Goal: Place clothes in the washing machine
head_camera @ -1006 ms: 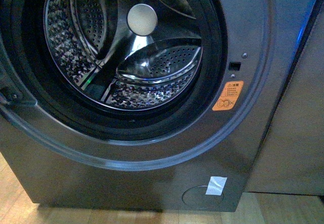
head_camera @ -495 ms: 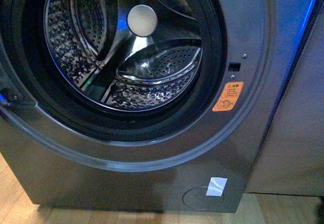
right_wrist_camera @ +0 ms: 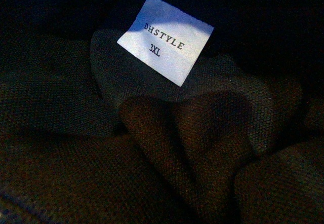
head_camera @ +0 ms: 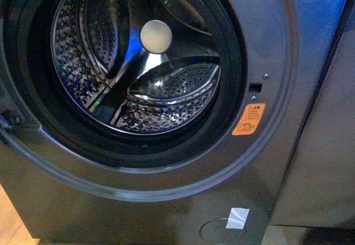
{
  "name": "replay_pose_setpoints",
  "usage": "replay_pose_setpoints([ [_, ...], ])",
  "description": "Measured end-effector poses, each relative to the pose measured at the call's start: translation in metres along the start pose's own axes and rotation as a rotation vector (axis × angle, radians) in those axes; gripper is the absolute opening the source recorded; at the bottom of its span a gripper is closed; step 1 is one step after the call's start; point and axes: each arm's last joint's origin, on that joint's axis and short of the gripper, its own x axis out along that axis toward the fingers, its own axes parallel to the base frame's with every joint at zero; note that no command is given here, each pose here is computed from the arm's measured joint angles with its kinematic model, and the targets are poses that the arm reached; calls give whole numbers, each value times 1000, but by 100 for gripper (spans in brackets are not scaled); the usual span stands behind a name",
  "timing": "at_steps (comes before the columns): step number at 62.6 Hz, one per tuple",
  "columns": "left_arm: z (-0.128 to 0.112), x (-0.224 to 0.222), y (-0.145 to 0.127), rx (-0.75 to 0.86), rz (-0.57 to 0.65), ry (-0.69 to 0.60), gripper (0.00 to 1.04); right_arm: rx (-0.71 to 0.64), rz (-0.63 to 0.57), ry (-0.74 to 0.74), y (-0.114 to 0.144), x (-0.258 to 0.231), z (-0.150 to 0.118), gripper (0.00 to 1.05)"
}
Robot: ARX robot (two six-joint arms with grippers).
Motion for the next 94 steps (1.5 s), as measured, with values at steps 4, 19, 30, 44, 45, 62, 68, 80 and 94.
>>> replay_pose_setpoints([
  [4, 0, 0, 0, 0, 0, 0, 98, -20, 28, -59, 9, -6, 33, 14],
  [19, 0, 0, 0, 0, 0, 0, 98, -68, 145, -259, 55, -16, 142, 14],
  [30, 0, 0, 0, 0, 0, 0, 98, -90, 281, -404, 118, -23, 231, 14],
  [44, 0, 0, 0, 0, 0, 0, 98, -95, 452, -486, 203, -37, 300, 14],
  [45, 0, 0, 0, 0, 0, 0, 98, -96, 459, -489, 207, -38, 302, 14],
  [62, 0, 0, 0, 0, 0, 0, 98, -74, 680, -509, 322, -72, 339, 14],
  [68, 0, 0, 0, 0, 0, 0, 98, -65, 755, -495, 358, -84, 339, 14],
  [80, 0, 0, 0, 0, 0, 0, 98, -73, 856, -497, 411, -108, 335, 14],
  [94, 0, 0, 0, 0, 0, 0, 98, -72, 951, -494, 460, -137, 325, 14],
])
